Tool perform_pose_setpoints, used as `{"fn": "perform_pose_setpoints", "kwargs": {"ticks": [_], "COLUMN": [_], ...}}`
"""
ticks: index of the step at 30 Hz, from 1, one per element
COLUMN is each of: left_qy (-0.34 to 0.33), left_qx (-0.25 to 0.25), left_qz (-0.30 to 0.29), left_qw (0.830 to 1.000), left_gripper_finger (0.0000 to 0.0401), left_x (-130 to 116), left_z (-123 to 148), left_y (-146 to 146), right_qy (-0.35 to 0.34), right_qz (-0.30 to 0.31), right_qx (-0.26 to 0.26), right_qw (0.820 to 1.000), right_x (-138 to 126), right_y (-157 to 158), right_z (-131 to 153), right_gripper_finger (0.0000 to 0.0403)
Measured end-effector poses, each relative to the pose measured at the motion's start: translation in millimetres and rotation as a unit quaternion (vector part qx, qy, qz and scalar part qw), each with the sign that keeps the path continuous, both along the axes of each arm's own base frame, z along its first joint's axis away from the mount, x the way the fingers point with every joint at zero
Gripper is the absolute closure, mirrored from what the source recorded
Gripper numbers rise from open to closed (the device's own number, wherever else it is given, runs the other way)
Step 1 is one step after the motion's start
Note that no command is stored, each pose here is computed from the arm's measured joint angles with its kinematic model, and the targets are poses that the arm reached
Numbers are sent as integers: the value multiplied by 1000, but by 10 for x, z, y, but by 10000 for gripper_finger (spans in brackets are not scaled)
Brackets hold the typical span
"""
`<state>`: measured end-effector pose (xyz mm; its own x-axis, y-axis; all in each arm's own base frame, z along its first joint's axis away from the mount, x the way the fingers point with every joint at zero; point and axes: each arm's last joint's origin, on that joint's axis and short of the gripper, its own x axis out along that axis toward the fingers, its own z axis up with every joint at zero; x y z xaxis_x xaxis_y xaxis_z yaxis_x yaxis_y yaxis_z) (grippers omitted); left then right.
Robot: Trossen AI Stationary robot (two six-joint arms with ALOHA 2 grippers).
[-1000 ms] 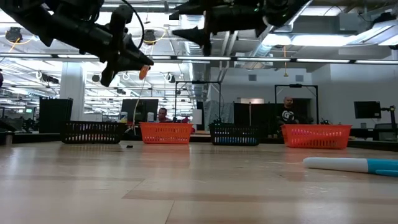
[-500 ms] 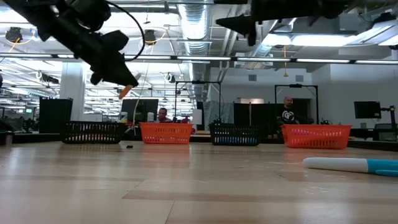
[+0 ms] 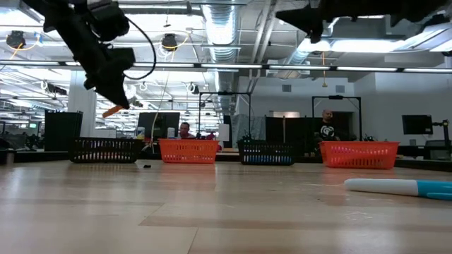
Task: Pick & Place Markers
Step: Put the white orange marker into the left black bin
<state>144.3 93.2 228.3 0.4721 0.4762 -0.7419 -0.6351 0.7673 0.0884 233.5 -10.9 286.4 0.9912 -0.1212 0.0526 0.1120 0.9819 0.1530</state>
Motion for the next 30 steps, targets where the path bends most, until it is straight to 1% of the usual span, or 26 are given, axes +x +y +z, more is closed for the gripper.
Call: {"fn": "perform_pose_setpoints", "kwargs": {"ticks": [4, 9, 11, 13, 16, 17, 23, 26, 30], "left_qy": [34, 68, 87, 107, 131, 137, 165, 175, 189], "left_qx": [-21, -43, -57, -70, -89, -93, -98, -93, -79], "left_qz": [7, -5, -9, -8, 4, 5, -3, -7, -27], "left_qw": [999, 997, 995, 992, 987, 986, 981, 980, 978], "left_gripper_finger": [351, 351, 351, 350, 350, 350, 351, 350, 349], "left_x": [-46, 4, 33, 50, 58, 57, 30, -1, -12], "left_z": [-71, -191, -267, -343, -450, -475, -557, -572, -597], "left_y": [56, 141, 183, 230, 306, 323, 415, 464, 523], "right_qy": [-7, -26, -36, -37, -29, -24, -9, -7, -7], "right_qz": [-19, -32, -37, -46, -50, -50, -45, -41, -41], "right_qx": [4, 24, 46, 54, 92, 96, 99, 98, 96], "right_qw": [1000, 999, 998, 997, 994, 994, 994, 994, 994], "right_x": [-213, -438, -485, -508, -513, -512, -482, -480, -480], "right_y": [-66, -109, -131, -166, -196, -199, -187, -179, -179], "right_z": [-54, -97, -95, -89, -118, -131, -173, -175, -175], "right_gripper_finger": [163, 163, 163, 163, 163, 163, 163, 163, 163]}}
